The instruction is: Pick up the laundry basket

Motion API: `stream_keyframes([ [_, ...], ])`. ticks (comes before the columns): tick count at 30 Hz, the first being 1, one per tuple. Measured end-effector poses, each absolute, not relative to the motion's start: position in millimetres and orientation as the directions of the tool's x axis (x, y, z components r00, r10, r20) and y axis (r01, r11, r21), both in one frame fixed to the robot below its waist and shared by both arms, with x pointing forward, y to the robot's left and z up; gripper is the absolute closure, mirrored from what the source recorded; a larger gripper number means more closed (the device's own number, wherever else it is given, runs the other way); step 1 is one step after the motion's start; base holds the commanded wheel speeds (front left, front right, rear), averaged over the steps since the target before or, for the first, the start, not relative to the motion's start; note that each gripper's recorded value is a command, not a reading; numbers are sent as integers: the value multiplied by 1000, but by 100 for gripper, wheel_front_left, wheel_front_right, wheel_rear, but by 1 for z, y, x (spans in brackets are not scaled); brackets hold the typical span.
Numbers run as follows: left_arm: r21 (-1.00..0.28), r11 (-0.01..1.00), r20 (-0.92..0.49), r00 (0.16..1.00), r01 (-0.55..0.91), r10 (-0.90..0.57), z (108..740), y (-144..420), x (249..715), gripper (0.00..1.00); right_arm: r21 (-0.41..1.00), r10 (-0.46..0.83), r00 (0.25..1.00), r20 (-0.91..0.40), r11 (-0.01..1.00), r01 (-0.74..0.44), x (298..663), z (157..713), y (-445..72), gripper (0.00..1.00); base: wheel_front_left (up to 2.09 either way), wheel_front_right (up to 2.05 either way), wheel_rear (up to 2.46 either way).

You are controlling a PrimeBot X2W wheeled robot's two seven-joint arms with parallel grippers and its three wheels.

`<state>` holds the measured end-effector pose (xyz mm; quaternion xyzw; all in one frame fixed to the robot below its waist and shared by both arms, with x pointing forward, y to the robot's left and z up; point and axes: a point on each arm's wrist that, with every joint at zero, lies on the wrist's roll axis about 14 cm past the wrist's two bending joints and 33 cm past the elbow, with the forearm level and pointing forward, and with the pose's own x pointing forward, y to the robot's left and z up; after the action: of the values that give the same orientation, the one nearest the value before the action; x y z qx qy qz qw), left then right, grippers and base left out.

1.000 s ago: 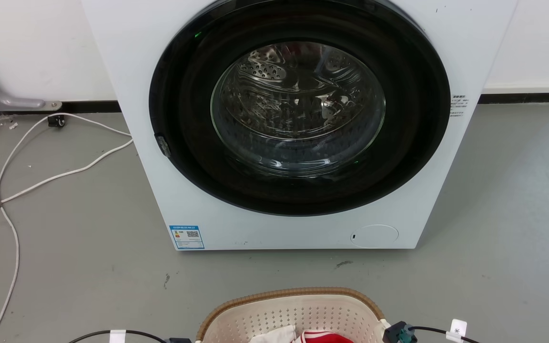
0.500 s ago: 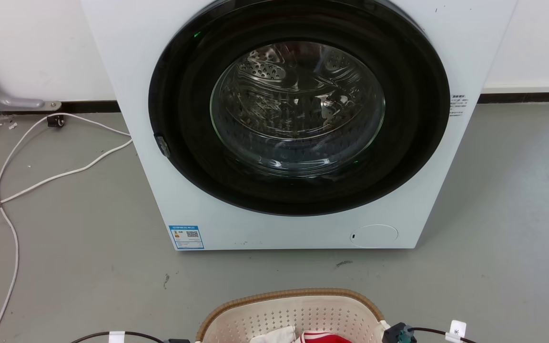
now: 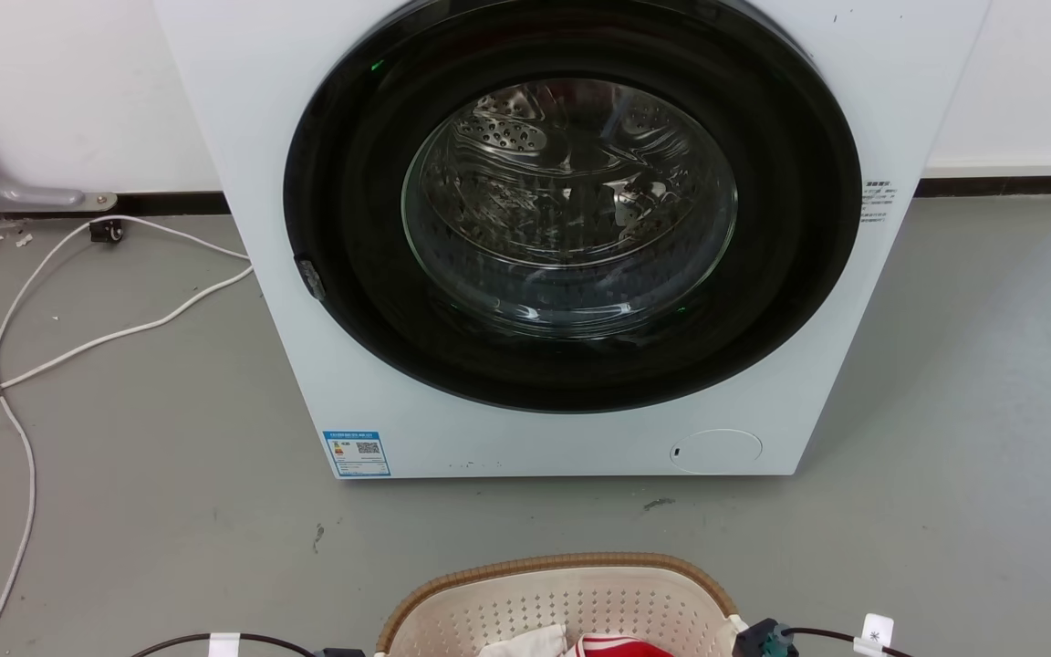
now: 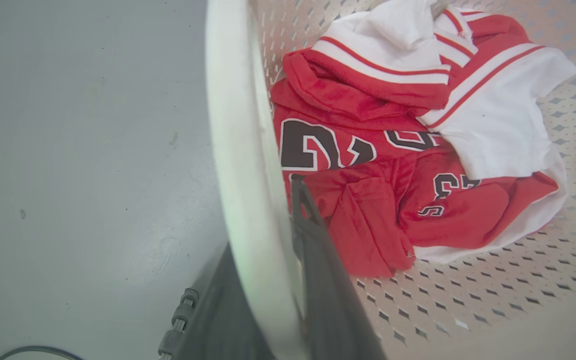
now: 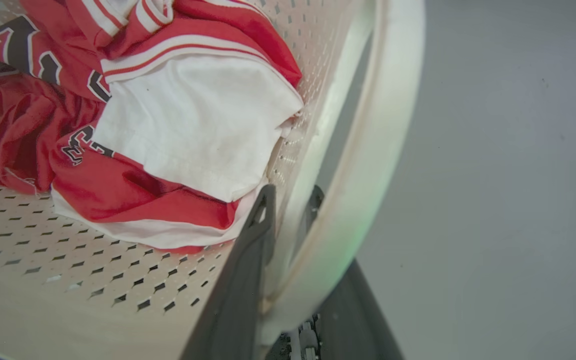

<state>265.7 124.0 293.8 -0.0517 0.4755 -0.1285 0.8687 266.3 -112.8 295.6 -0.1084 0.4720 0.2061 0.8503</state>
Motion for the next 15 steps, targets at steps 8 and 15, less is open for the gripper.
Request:
stream_keyframes([
  [8, -215, 961, -813, 514, 171, -273, 293, 124, 265, 100, 13, 250, 464, -850, 890, -456, 265, 295, -112, 100, 0, 0, 0],
  [15, -214, 961, -812, 516, 173, -273, 293, 124, 265, 100, 13, 250, 462, -851, 889, -457, 265, 294, -112, 100, 0, 0, 0],
])
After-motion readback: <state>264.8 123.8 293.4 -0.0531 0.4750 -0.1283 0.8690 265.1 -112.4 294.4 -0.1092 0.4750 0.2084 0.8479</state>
